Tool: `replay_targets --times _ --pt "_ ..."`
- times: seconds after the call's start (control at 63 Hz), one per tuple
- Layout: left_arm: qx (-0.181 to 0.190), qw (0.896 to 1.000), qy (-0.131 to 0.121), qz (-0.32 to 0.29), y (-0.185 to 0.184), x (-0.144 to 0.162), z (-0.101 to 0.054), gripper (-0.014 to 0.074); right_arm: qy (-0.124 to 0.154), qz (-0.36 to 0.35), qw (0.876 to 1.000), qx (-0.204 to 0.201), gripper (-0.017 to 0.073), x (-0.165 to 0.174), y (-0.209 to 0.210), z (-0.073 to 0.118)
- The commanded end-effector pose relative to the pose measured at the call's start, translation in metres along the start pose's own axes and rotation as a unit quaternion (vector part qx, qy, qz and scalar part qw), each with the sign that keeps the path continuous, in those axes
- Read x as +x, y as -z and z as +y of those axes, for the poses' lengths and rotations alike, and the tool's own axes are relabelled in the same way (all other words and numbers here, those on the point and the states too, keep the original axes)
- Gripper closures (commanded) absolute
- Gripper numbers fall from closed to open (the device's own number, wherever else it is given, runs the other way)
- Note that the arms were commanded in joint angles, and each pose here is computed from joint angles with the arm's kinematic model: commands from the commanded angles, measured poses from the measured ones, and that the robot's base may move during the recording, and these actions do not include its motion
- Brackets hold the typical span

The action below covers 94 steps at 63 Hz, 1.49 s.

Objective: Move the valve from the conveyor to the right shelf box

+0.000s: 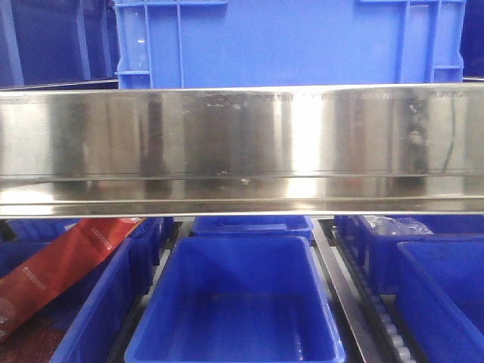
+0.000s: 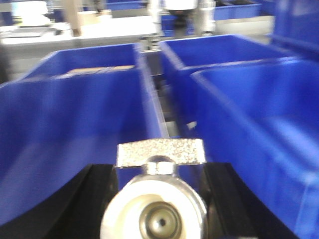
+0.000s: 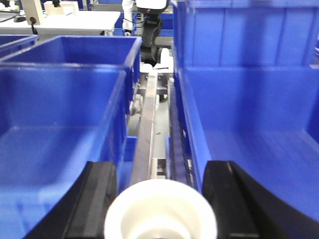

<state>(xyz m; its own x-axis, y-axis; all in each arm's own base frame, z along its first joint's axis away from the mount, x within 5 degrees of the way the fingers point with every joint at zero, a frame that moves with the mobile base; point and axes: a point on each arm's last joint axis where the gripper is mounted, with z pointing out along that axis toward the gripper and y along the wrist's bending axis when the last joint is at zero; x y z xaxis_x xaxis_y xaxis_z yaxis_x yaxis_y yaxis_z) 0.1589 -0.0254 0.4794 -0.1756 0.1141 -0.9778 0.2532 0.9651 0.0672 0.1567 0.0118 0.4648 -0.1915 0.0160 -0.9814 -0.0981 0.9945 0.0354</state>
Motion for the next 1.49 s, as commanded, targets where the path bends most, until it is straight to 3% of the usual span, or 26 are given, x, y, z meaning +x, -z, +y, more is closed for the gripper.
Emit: replay_targets --times 0.0,0.222,0.381,0.508,0.746,0.952,1.063,1.127,1.206,1.317,1.476 --pt "0.043 0.999 -0.002 -0.027 -0.020 -0.024 -0.010 0.0705 0.005 -0.046 0.999 -0.018 0.0721 -0.026 -0.015 0.006" --pt "0.149 0.988 -0.021 -0.034 -0.086 -0.055 -0.057 0.0705 0.015 -0.053 0.994 -0.097 0.0721 -0.061 -0.063 0.042" --pt "0.201 0.979 -0.018 -0.024 -0.132 -0.064 -0.096 0.0705 0.023 -0.042 0.988 -0.146 0.0721 -0.070 -0.101 0.076" --pt "0.219 0.976 -0.019 -0.011 -0.166 -0.061 -0.117 0.0705 0.028 -0.024 0.985 -0.167 0.0721 -0.066 -0.133 0.098" --pt "0.231 0.972 -0.007 0.033 -0.208 -0.037 -0.133 0.0705 0.027 0.028 0.985 -0.169 0.0721 -0.039 -0.183 0.112" --pt "0.235 0.970 -0.009 0.064 -0.227 -0.021 -0.139 0.0704 0.029 0.044 0.984 -0.168 0.0721 -0.028 -0.197 0.115" --pt "0.232 0.971 -0.007 0.058 -0.228 -0.021 -0.138 0.0618 0.030 0.055 0.984 -0.168 0.0718 -0.024 -0.201 0.115" --pt "0.232 0.971 -0.007 0.057 -0.228 -0.021 -0.138 0.0524 0.031 0.059 0.984 -0.168 0.0650 -0.022 -0.203 0.116" --pt "0.233 0.971 -0.008 0.060 -0.228 -0.021 -0.139 0.0396 0.031 0.060 0.984 -0.168 0.0417 -0.021 -0.205 0.116" --pt "0.238 0.969 -0.002 0.065 -0.227 -0.020 -0.139 0.0270 0.030 0.057 0.984 -0.168 0.0184 -0.022 -0.205 0.116" --pt "0.238 0.969 -0.002 0.065 -0.227 -0.020 -0.139 0.0152 0.030 0.057 0.984 -0.166 0.0091 -0.022 -0.205 0.115"
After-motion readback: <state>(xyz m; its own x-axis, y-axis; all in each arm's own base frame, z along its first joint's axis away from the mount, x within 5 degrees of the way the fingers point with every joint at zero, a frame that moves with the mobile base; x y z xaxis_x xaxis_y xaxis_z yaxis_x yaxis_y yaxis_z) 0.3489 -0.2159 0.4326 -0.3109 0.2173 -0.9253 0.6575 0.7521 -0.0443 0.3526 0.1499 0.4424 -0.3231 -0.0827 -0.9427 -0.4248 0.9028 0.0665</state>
